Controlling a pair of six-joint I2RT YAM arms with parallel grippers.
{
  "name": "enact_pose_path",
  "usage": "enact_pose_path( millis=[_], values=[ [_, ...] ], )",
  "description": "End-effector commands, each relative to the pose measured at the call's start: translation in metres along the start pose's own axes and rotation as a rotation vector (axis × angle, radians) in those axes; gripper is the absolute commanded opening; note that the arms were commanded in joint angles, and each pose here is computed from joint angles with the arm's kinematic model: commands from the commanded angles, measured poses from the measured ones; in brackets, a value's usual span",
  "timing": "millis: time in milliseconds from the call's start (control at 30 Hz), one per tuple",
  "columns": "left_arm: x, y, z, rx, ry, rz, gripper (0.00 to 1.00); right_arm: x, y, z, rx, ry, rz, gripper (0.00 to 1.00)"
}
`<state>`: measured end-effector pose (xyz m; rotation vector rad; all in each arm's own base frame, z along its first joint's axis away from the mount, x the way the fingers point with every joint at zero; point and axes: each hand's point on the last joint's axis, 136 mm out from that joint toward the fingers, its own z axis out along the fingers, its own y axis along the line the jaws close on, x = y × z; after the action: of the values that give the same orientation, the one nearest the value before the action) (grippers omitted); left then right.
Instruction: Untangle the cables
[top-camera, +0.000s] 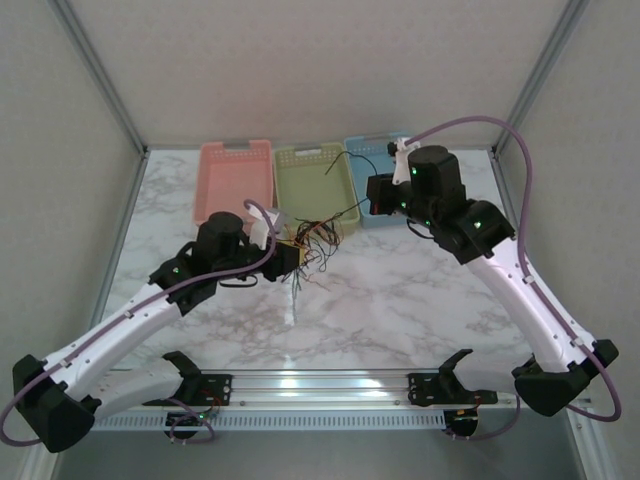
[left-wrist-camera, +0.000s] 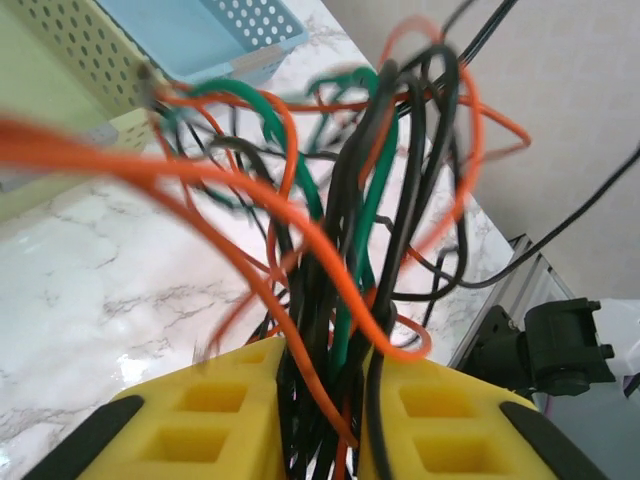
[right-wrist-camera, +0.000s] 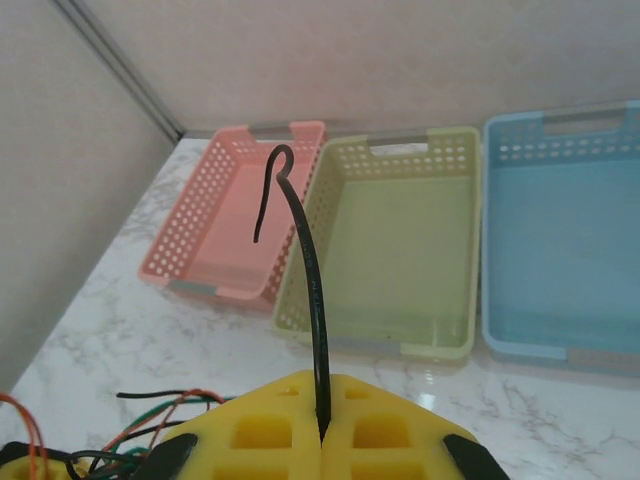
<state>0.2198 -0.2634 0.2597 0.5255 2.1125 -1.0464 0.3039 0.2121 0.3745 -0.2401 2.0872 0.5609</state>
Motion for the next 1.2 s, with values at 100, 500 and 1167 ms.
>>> enact_pose_path(
  millis=[100, 500, 1167],
  values=[
    [0.022, 0.016, -0.009, -0.066, 0.039, -0.023, 0.28, -0.017, -0.033, -0.017, 0.119, -0.1, 0.001, 0.0],
    [0.021, 0.013, 0.002, -0.02, 0.045, -0.029, 0.22, -0.008, -0.019, 0.0, 0.025, -0.042, 0.028, 0.0],
    [0.013, -0.006, 0.042, 0.119, 0.083, -0.015, 0.51, 0.023, 0.024, 0.062, -0.227, 0.125, 0.212, 0.0]
  ],
)
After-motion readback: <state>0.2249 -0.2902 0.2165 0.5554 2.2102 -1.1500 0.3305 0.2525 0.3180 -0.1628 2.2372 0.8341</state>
